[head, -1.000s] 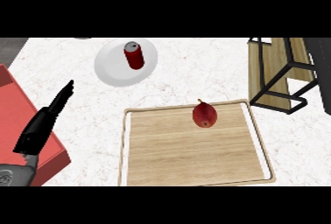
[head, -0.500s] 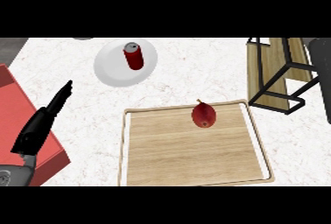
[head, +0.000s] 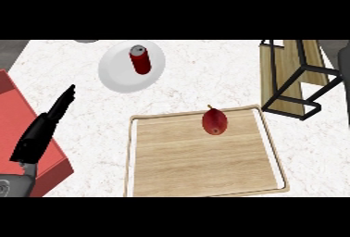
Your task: Pick the tomato from the tray and place it in the tiered shelf
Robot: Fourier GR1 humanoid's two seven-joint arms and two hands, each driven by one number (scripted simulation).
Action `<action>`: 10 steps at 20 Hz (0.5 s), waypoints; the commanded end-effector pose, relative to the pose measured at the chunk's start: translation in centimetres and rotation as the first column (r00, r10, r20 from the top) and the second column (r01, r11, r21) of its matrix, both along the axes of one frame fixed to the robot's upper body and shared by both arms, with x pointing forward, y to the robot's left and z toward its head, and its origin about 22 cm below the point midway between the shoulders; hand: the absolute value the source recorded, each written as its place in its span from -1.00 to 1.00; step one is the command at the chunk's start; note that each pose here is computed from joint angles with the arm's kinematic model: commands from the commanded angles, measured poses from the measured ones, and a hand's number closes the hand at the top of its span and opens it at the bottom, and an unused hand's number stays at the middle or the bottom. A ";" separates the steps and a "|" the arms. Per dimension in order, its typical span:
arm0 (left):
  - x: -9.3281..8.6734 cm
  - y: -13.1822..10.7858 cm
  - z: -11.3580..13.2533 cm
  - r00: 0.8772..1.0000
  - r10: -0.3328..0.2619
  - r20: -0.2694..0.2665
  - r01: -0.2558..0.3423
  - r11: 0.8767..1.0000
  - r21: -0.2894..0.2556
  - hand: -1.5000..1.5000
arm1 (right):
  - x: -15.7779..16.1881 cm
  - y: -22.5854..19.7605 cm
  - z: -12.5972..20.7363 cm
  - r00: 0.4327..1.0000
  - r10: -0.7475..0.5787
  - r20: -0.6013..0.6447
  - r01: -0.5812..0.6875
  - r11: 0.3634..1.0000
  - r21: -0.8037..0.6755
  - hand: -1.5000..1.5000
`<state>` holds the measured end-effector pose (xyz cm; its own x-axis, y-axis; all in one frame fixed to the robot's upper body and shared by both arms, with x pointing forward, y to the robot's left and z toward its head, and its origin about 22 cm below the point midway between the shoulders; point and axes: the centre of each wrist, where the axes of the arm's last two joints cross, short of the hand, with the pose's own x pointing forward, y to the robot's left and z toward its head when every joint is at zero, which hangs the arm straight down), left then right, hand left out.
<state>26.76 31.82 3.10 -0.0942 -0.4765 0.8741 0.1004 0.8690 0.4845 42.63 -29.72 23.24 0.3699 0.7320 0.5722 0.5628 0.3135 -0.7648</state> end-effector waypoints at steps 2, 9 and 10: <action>-0.2 -0.5 -2.3 0.999 0.038 -0.036 -0.039 0.999 -0.035 0.00 | -1.7 -1.0 2.8 0.960 -0.055 0.273 0.045 0.998 0.042 -1.00; -2.6 0.0 -3.3 0.997 0.051 -0.061 -0.052 0.998 -0.021 0.00 | -7.7 -6.2 7.6 0.921 -0.266 0.285 0.198 0.949 0.248 -1.00; -2.1 1.4 -2.2 0.998 0.053 -0.039 -0.053 0.998 -0.012 0.00 | -8.7 -6.7 6.6 0.923 -0.283 0.261 0.217 0.942 0.256 -1.00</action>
